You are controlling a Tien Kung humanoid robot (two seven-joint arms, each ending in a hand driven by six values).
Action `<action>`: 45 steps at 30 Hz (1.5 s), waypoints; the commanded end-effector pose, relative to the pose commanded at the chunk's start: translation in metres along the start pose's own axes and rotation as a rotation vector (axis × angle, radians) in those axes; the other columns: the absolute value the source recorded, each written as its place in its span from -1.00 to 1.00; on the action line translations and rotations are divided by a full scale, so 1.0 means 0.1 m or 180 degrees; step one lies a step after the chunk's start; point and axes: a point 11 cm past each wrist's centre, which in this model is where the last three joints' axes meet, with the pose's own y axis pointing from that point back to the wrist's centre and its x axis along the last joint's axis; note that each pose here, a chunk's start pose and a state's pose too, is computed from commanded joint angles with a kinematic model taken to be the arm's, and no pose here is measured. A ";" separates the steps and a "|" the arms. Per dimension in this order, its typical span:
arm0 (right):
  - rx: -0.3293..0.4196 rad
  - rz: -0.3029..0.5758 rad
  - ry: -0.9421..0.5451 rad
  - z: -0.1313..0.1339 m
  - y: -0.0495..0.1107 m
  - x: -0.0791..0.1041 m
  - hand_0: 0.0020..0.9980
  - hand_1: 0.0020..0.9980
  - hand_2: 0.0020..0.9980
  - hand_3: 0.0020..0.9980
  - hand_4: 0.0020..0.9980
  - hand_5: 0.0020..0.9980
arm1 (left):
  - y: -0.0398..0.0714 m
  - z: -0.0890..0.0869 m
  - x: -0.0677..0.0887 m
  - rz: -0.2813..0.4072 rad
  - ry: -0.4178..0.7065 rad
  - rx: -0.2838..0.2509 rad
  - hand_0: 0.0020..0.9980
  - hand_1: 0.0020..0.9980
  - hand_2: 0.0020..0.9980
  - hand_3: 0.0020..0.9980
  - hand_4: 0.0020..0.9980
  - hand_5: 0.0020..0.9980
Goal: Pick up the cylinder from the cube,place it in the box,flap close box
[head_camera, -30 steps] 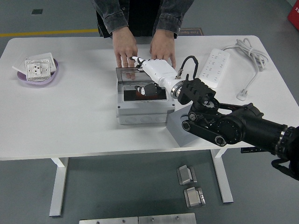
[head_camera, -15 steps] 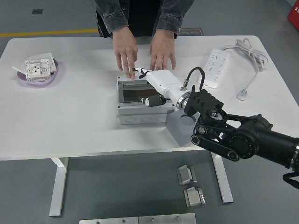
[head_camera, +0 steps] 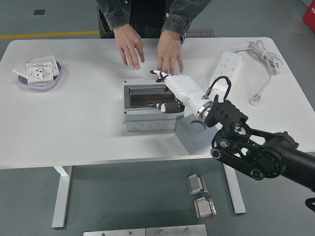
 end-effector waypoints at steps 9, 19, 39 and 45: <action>-0.0138 0.0697 -0.0913 0.35 0.49 0.20 -0.20 0.04 0.48 0.87 0.50 -0.55 | 0.00 -0.01 0.03 0.0016 0.0001 0.0007 0.43 0.42 0.38 0.64 0.50 -0.04; -0.0352 0.0914 -0.2217 0.89 1.01 -0.05 0.01 0.07 0.40 0.62 0.52 -0.50 | 0.00 -0.02 0.08 0.0046 -0.0003 0.0016 0.43 0.42 0.38 0.64 0.50 -0.05; 0.0089 0.0470 -0.5023 0.63 1.04 -0.12 0.28 0.20 0.38 0.55 0.71 0.00 | 0.00 -0.04 0.05 0.0022 0.0017 0.0020 0.43 0.42 0.38 0.64 0.50 -0.06; 0.0300 0.0271 -0.5642 0.53 1.03 -0.09 0.52 0.42 0.47 0.56 0.85 0.62 | -0.01 -0.06 0.02 -0.0002 0.0035 0.0028 0.43 0.42 0.38 0.64 0.50 -0.06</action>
